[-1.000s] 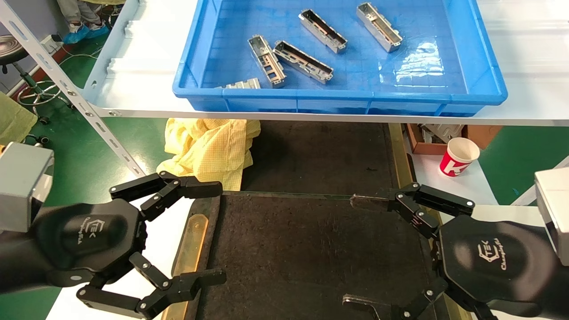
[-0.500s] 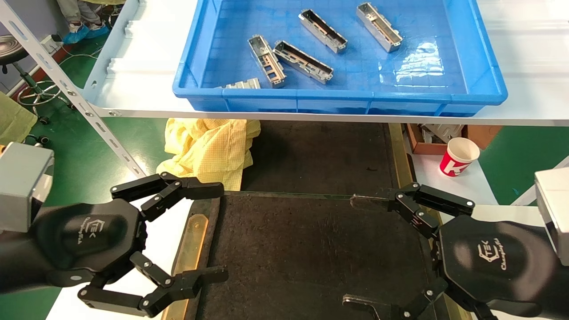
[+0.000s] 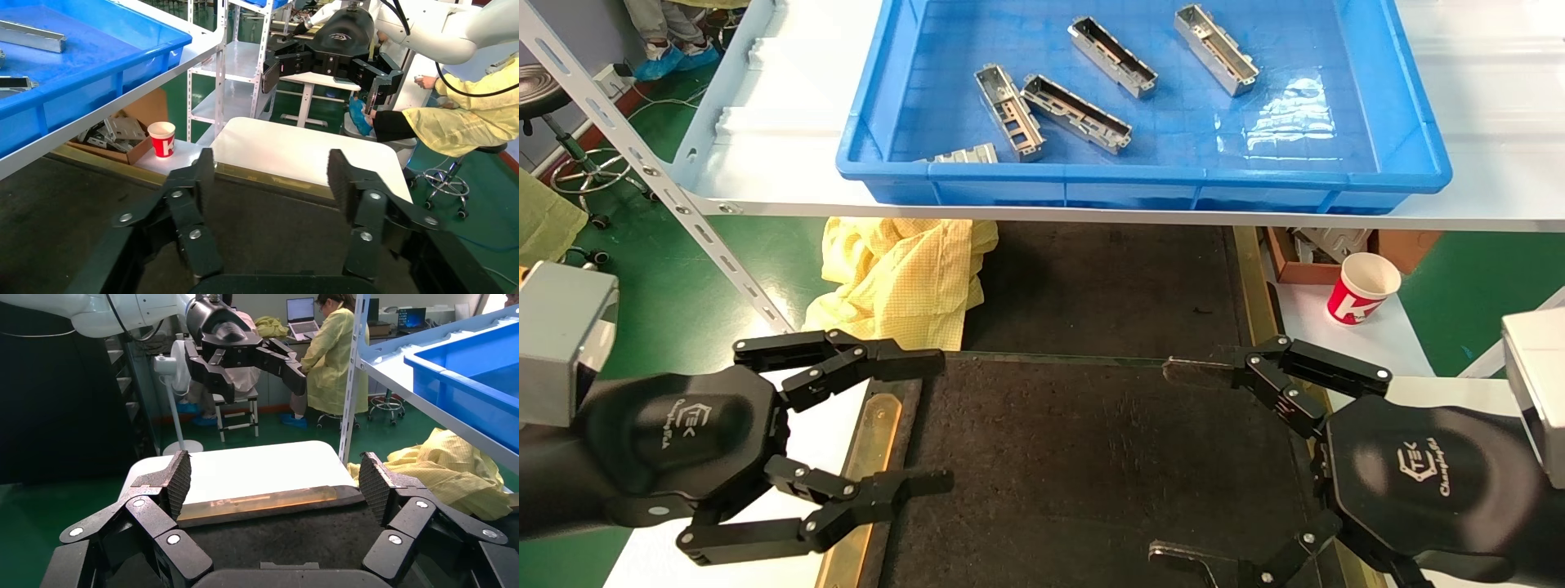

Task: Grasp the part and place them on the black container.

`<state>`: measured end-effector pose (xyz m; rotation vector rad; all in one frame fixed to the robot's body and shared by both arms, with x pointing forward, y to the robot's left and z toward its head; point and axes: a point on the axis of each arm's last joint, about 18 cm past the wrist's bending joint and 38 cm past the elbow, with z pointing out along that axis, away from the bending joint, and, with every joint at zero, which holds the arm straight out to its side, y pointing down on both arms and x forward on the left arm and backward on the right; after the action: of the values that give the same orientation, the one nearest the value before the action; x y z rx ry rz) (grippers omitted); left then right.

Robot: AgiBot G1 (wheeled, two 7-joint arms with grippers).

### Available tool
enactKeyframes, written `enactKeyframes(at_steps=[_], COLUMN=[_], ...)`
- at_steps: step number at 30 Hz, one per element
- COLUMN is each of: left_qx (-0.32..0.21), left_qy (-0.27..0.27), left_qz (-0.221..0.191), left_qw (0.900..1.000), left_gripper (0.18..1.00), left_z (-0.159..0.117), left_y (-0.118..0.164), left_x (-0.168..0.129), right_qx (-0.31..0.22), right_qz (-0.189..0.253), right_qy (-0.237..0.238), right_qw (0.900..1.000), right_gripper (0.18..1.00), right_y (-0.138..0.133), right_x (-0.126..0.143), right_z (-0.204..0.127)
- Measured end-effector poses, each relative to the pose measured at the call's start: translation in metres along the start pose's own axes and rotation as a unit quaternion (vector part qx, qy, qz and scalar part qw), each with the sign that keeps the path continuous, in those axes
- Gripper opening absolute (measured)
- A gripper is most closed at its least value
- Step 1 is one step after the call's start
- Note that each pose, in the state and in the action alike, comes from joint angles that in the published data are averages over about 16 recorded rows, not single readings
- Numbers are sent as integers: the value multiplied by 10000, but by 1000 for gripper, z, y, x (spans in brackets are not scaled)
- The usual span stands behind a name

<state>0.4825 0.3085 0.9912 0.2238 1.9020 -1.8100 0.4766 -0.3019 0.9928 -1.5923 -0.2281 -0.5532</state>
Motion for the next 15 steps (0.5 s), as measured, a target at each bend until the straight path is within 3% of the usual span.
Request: enactKeyframes(at_steps=[15], left_qx=[0], left_qy=[0], left_qz=[0], left_qw=[10000], left_gripper=[446], left_z=[0], left_y=[0], left_x=[0], right_qx=[0], right_qz=[0], right_qy=[0], right_qw=[10000], right_gripper=[1001], right_y=[0], right_x=[0], right_z=[0])
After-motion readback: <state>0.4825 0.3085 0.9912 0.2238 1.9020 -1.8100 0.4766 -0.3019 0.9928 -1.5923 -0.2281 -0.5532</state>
